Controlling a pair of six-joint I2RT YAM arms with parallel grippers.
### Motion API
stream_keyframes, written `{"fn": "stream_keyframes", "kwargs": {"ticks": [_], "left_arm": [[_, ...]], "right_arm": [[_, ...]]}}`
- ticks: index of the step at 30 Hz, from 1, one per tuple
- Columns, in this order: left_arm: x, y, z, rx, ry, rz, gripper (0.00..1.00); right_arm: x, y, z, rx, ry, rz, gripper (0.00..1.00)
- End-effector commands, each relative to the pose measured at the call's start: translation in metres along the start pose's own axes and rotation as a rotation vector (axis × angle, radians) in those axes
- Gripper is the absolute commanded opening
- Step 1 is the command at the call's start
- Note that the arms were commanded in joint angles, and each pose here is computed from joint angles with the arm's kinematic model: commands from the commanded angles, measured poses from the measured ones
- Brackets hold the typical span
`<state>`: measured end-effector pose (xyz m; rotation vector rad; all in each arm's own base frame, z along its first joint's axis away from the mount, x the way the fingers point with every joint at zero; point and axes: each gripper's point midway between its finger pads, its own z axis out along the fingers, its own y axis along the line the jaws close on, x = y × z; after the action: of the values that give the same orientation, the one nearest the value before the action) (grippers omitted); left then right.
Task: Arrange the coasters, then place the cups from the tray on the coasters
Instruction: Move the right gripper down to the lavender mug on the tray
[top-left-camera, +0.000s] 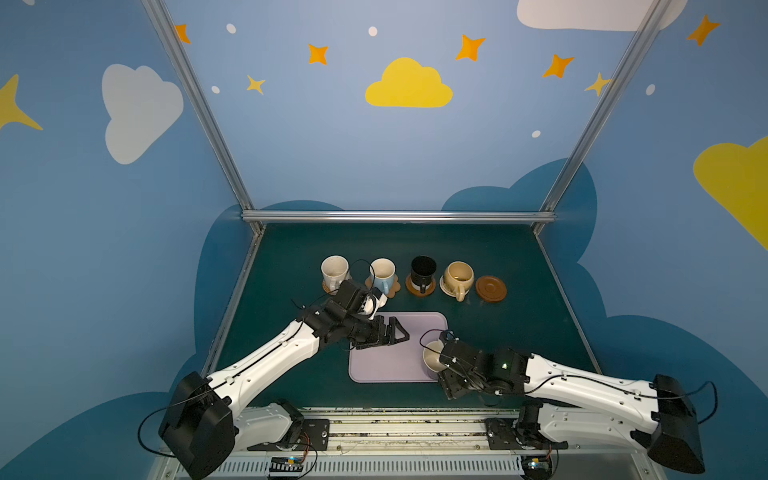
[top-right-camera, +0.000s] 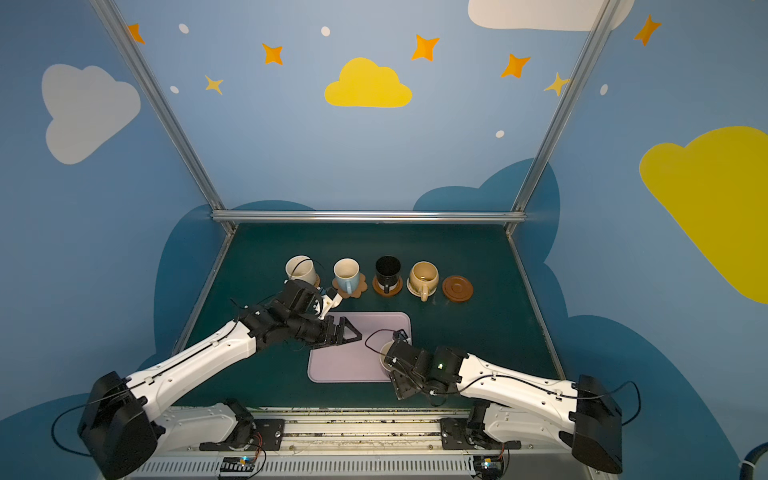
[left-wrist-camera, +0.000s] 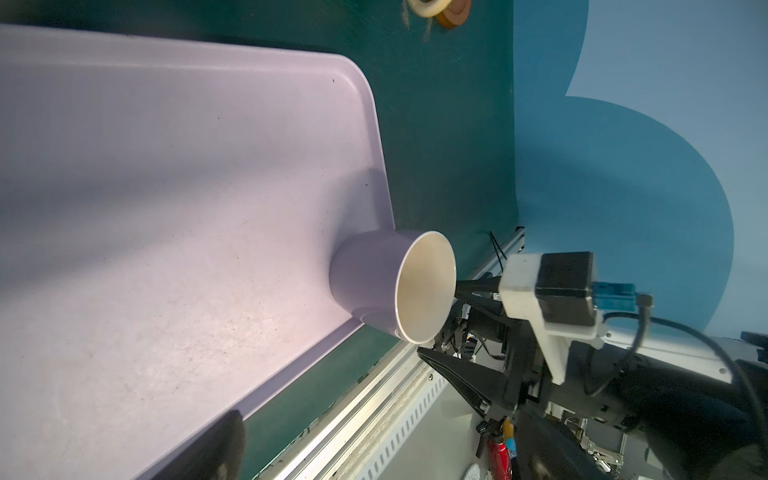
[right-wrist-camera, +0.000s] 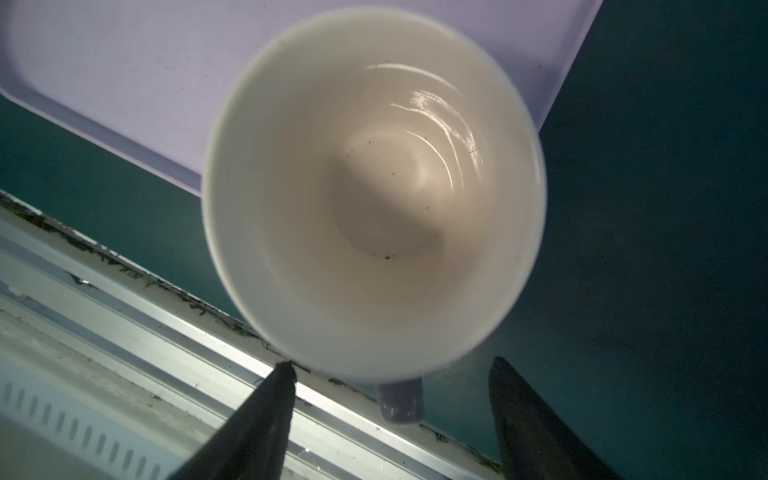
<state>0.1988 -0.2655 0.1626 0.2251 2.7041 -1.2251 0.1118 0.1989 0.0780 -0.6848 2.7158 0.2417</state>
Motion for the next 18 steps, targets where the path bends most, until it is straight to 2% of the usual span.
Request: {"fn": "stream_keyframes", "kwargs": {"ticks": [1,13,18], "left_arm": [[-0.001,-0.004,0.001,0.012,-0.008,0.013,1.00],[0.002,-0.003,0.008,0.012,0.008,0.005,1.00],[0.002,-0.003,0.008,0.009,0.009,0.003,1.00]], "right_arm": [[-0.010,0.003,0.008,0.002,-0.036,0.013,0.68],[-0.013,0.005,0.024,0.028,-0.019,-0.026,0.41],[-0.003,-0.001,0.031,0.040,0.000,-0.026,0.36]]}}
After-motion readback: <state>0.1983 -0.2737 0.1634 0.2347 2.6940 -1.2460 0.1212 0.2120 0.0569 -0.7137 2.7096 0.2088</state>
